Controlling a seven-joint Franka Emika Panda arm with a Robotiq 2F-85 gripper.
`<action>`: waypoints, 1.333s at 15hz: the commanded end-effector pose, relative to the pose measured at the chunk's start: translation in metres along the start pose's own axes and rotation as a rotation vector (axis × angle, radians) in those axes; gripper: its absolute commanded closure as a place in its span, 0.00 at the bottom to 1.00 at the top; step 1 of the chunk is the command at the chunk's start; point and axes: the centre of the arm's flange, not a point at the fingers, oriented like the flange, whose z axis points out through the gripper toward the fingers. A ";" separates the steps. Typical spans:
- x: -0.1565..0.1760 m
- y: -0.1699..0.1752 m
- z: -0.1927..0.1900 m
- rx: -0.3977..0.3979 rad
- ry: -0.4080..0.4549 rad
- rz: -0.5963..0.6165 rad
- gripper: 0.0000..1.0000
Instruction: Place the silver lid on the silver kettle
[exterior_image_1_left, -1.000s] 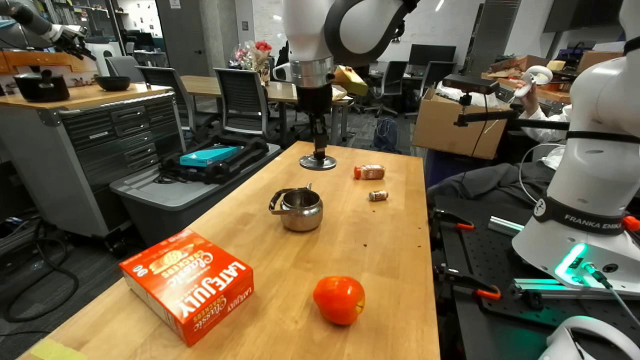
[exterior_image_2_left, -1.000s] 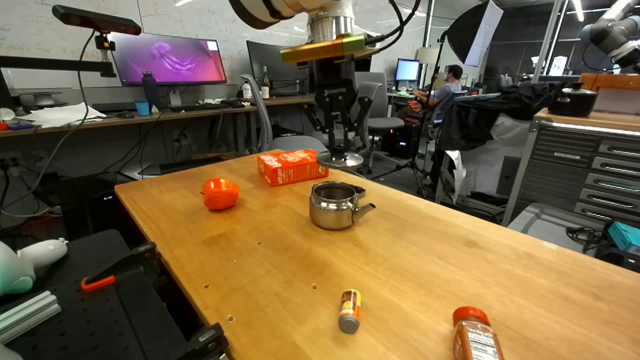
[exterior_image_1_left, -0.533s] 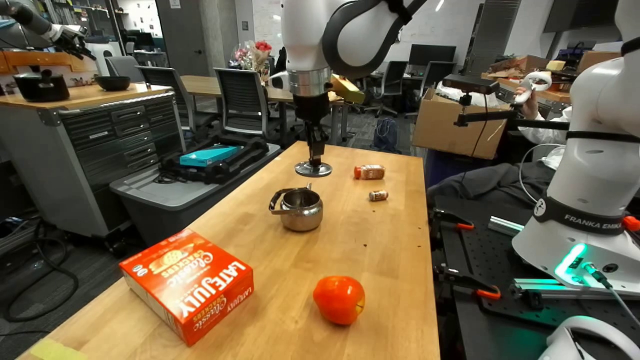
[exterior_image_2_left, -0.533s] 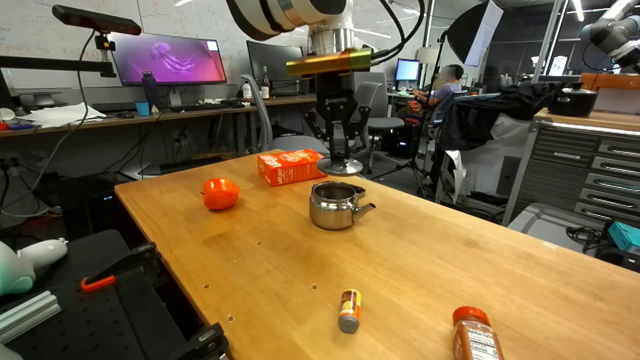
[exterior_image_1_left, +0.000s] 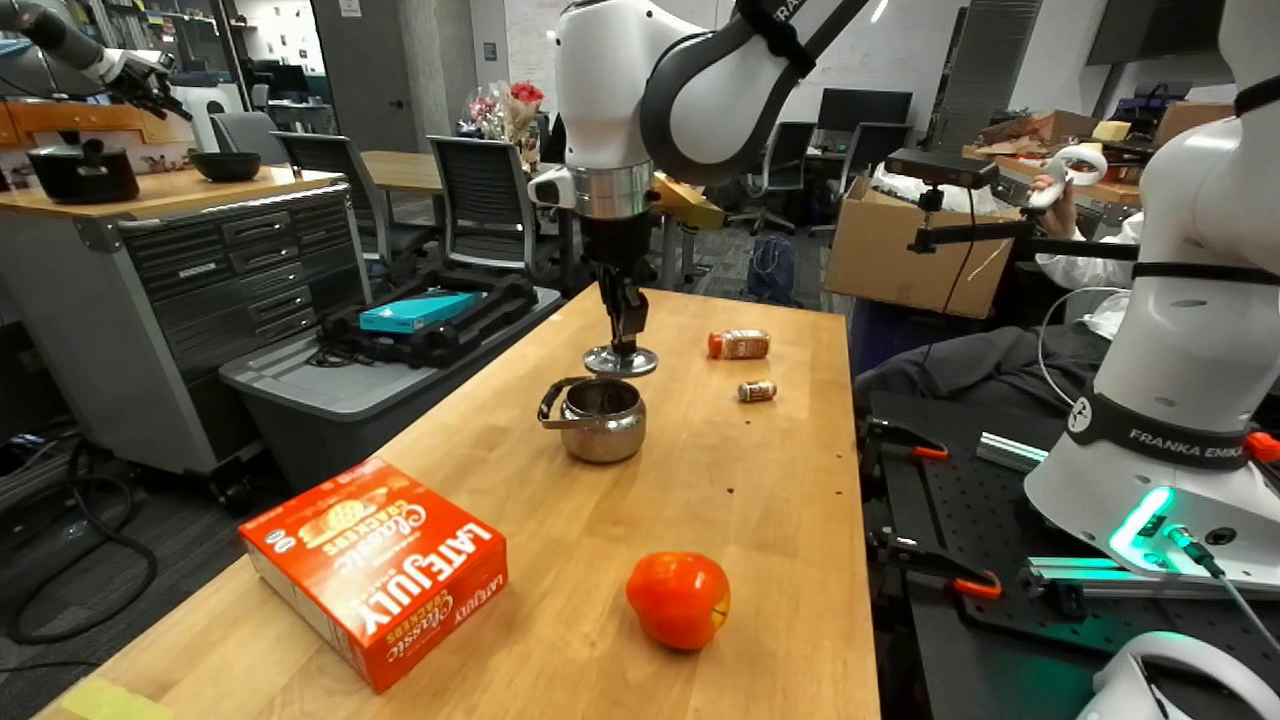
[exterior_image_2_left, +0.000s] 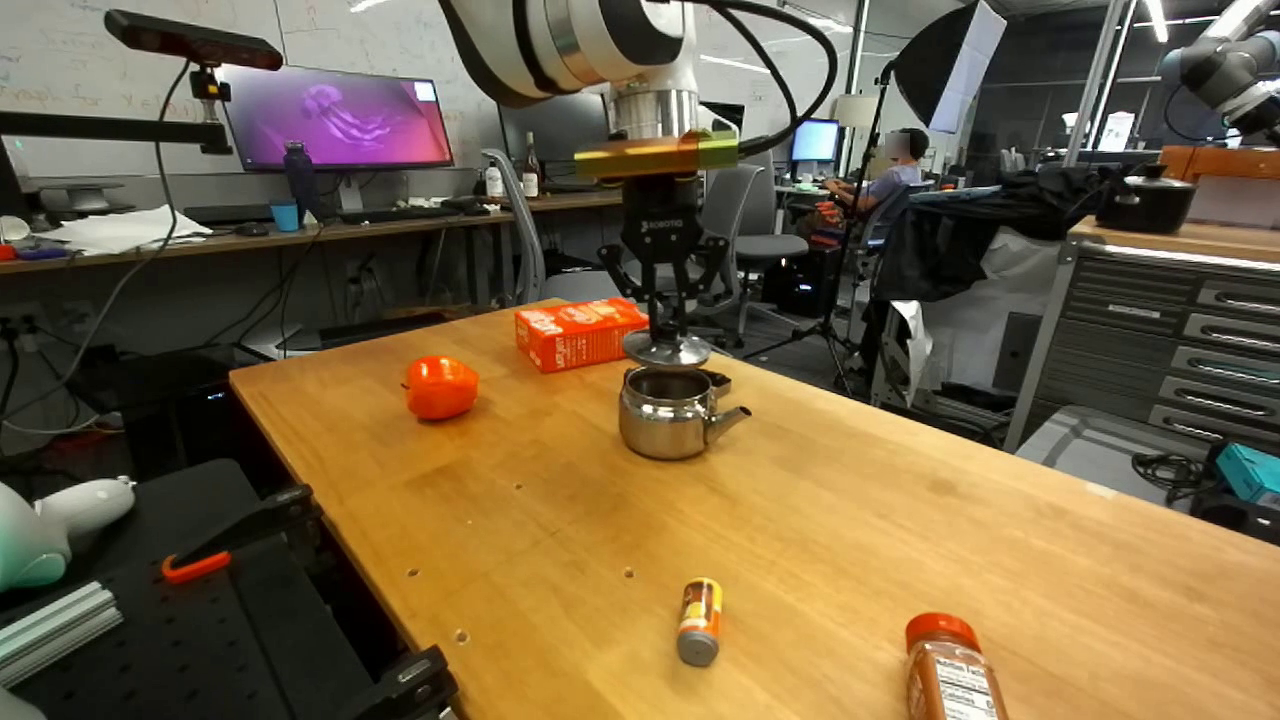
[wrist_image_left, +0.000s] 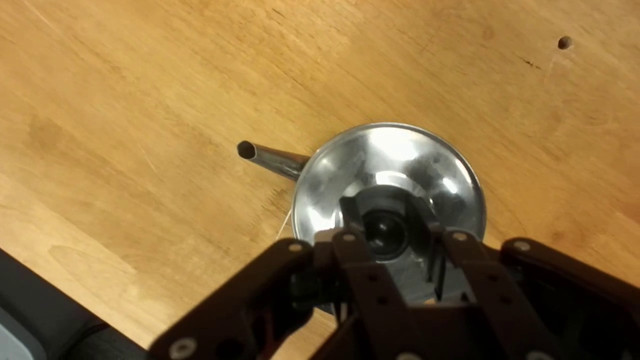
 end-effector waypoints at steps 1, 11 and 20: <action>0.010 -0.005 0.000 -0.012 0.041 -0.020 0.93; 0.028 -0.008 0.017 -0.040 0.042 -0.014 0.93; 0.042 0.001 0.026 -0.047 0.037 0.037 0.93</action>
